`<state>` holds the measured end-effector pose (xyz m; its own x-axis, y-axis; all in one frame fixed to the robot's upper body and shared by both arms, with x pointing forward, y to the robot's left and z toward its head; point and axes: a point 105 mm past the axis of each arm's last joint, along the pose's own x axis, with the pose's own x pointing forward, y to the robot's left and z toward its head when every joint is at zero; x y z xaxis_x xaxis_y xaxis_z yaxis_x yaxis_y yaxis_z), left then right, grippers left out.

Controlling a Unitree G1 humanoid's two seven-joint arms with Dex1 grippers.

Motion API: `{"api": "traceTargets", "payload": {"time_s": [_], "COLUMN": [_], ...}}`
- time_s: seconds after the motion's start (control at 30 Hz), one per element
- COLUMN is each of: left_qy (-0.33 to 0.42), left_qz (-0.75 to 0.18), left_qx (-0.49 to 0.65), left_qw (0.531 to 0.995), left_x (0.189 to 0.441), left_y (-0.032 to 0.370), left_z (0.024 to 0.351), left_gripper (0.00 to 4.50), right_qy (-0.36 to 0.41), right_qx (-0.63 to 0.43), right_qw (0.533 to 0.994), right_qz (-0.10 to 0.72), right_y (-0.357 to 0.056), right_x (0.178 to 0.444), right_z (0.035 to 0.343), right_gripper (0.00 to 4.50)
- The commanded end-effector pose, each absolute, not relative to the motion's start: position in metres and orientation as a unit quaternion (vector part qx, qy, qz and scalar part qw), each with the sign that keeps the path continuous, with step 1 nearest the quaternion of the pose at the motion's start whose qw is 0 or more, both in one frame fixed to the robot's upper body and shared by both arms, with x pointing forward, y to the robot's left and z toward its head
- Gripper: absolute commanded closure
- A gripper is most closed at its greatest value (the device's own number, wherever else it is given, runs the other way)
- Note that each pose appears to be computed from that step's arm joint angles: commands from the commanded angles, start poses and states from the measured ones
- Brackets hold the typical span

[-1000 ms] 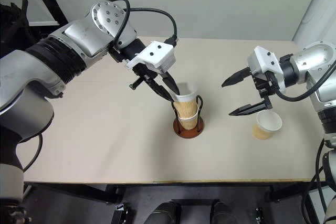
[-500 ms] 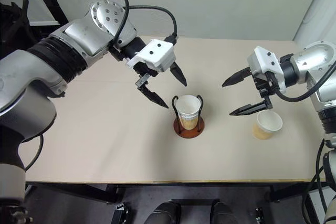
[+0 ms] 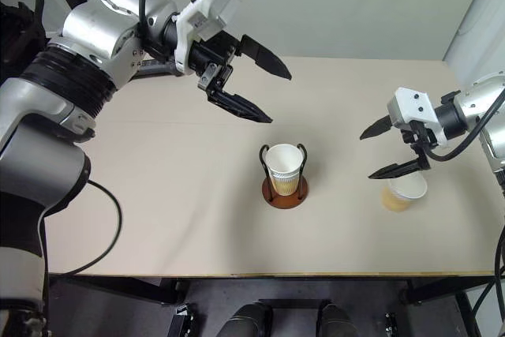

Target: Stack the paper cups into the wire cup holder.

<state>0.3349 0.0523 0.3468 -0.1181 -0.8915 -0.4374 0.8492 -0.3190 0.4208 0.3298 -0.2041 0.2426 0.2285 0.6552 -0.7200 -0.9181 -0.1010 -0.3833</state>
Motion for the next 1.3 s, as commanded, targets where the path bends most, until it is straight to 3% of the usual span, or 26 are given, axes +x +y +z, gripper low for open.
{"api": "traceTargets", "payload": {"time_s": [0.03, 0.27, 0.5, 0.63, 0.87, 1.13, 1.3], "left_qy": [-0.047, -0.035, -0.035, -0.027, -0.027, -0.025, -0.025], "left_qz": [-0.770, -0.782, -0.782, -0.784, -0.783, -0.781, -0.782], "left_qx": [0.293, 0.284, 0.284, 0.290, 0.292, 0.295, 0.295], "left_qw": [0.565, 0.554, 0.554, 0.549, 0.548, 0.550, 0.548], "left_x": [0.326, 0.323, 0.323, 0.322, 0.322, 0.323, 0.323], "left_y": [0.048, 0.045, 0.045, 0.046, 0.048, 0.048, 0.047], "left_z": [0.350, 0.337, 0.337, 0.330, 0.329, 0.328, 0.326], "left_gripper": [0.01, 0.01, 0.01, 0.01, 0.01, 0.01, 0.01], "right_qy": [0.156, 0.183, 0.181, 0.233, 0.240, 0.213, 0.211], "right_qx": [-0.478, -0.530, -0.539, -0.558, -0.573, -0.552, -0.516], "right_qw": [0.643, 0.635, 0.632, 0.632, 0.623, 0.658, 0.670], "right_qz": [0.578, 0.531, 0.526, 0.485, 0.475, 0.467, 0.490], "right_y": [-0.218, -0.249, -0.252, -0.280, -0.282, -0.266, -0.252], "right_x": [0.331, 0.341, 0.345, 0.348, 0.355, 0.354, 0.331], "right_z": [0.250, 0.245, 0.244, 0.234, 0.232, 0.274, 0.285], "right_gripper": [0.00, 0.00, 0.00, 0.00, 0.00, 0.00, 0.00]}}
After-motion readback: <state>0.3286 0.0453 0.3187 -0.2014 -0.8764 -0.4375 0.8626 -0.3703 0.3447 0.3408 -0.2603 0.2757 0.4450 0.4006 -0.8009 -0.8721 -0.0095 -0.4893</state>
